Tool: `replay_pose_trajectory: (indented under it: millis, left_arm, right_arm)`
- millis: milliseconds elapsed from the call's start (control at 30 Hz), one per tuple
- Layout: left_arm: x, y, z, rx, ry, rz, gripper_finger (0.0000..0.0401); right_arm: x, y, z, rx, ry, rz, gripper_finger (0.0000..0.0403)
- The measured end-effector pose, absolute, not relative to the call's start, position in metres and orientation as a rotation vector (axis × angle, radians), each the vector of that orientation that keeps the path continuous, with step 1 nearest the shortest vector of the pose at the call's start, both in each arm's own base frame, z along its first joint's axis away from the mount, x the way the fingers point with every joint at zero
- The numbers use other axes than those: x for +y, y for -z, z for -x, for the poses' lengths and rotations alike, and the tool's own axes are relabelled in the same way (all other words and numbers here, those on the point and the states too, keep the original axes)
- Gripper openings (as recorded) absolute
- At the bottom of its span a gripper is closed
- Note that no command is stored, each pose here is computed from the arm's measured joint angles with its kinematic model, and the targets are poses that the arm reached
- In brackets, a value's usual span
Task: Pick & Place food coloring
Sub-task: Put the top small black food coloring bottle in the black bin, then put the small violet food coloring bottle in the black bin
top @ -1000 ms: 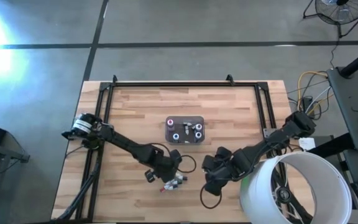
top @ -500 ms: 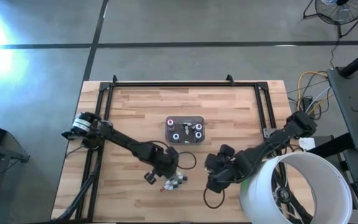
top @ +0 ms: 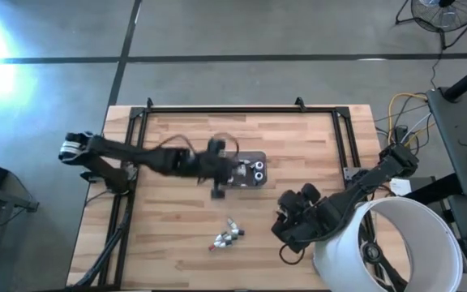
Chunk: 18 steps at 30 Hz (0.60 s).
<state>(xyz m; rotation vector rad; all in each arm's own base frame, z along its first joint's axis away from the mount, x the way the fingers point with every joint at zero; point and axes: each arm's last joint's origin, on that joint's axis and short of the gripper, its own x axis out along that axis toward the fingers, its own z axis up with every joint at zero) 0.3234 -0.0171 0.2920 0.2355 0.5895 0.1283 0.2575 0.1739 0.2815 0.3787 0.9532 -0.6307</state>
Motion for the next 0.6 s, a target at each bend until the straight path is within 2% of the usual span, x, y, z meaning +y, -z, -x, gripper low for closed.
replay_pose_trajectory:
  millis: [200, 467, 600]
  left_arm:
    - [0.045, -0.268, -0.337, 0.709, -0.3, -0.148, 0.0068]
    - [0.038, -0.285, -0.346, 0.779, -0.251, -0.17, 0.0151]
    - [0.021, -0.306, -0.328, 0.846, -0.213, -0.159, 0.0177]
  right_arm:
    - [0.171, -0.282, -0.26, 0.942, 0.646, -0.387, 0.0219]
    - [0.172, -0.282, -0.261, 0.934, 0.643, -0.414, 0.0219]
    - [0.173, -0.282, -0.262, 0.943, 0.605, -0.374, 0.0219]
